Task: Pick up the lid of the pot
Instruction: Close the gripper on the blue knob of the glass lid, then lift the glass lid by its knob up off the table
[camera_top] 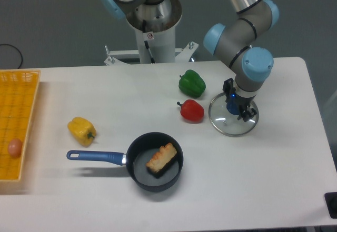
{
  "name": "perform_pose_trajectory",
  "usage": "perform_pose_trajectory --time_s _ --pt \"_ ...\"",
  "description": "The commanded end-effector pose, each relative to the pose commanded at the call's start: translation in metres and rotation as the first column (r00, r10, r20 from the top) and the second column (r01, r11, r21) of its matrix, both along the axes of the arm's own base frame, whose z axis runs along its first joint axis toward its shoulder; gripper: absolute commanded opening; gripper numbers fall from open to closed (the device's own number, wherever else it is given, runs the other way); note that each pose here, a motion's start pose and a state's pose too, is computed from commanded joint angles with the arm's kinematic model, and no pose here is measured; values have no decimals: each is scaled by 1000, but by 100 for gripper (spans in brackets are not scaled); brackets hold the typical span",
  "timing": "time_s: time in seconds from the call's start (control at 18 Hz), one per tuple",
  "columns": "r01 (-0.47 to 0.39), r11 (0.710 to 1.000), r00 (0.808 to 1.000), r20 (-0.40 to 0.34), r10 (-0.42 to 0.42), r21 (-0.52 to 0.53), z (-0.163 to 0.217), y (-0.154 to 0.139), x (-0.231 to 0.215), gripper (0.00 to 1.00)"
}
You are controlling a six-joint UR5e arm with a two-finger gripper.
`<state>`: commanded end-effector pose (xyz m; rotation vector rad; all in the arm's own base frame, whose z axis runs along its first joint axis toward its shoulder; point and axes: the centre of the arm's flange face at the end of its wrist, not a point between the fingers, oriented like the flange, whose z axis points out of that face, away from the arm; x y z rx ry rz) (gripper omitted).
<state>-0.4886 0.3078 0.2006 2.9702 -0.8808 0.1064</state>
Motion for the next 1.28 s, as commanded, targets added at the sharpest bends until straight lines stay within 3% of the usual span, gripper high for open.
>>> perform_pose_trajectory --time_s 0.39,1.28 --pt "0 1000 1000 -1 0 1 1 0 -1 63" --pt "11 1000 999 -31 -11 3 15 5 -12 63"
